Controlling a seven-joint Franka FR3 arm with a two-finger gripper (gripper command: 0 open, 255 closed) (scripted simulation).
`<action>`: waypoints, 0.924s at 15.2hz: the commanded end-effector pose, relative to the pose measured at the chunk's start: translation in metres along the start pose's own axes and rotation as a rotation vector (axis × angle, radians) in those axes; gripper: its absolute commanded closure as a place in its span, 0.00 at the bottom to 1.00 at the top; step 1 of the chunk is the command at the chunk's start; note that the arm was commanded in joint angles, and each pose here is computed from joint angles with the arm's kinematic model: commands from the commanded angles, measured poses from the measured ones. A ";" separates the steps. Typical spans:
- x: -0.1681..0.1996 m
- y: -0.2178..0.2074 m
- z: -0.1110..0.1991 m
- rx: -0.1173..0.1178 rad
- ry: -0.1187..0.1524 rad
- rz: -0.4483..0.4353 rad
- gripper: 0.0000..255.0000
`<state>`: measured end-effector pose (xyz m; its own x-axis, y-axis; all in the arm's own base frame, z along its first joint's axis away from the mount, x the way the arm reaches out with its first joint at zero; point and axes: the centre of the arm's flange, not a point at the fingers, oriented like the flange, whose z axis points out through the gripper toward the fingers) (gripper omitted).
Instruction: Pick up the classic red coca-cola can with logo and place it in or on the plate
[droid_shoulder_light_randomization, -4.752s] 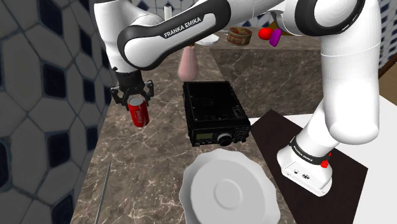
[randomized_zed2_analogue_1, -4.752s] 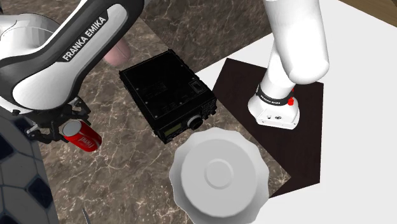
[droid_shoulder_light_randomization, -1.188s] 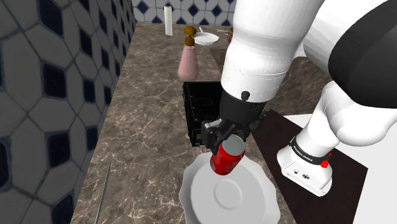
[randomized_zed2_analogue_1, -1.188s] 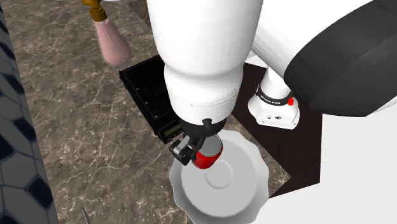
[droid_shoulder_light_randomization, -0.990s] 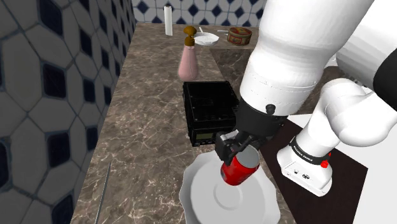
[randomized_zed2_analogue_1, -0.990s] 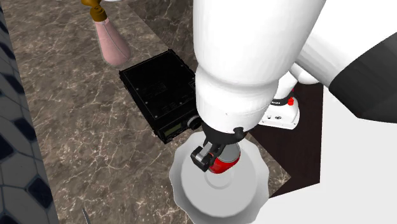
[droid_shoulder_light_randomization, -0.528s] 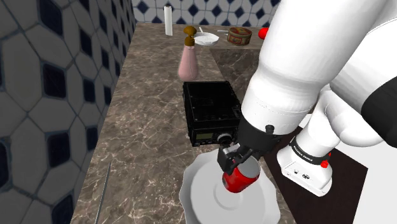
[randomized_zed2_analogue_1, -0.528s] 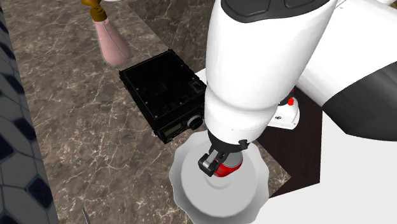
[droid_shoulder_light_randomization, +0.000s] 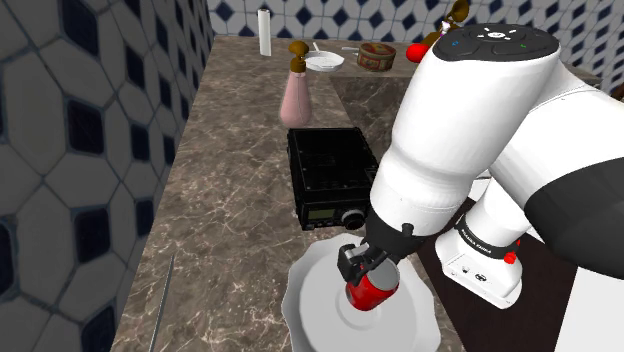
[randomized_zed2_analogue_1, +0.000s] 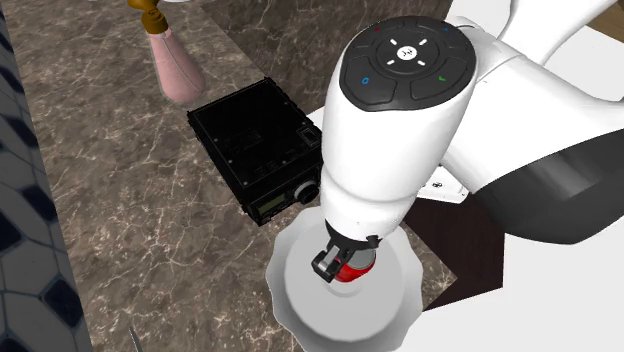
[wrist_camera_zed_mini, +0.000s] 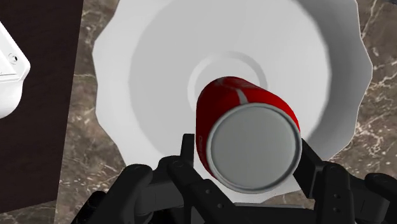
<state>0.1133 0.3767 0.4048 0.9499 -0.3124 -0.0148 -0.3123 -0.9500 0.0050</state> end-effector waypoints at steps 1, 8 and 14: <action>-0.001 -0.001 0.010 0.001 0.000 0.000 1.00; -0.001 -0.001 0.024 0.001 0.000 0.000 1.00; -0.001 -0.001 0.024 0.001 0.000 0.000 0.00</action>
<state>0.1125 0.3776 0.3804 0.9499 -0.3123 -0.0145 -0.3123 -0.9500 0.0041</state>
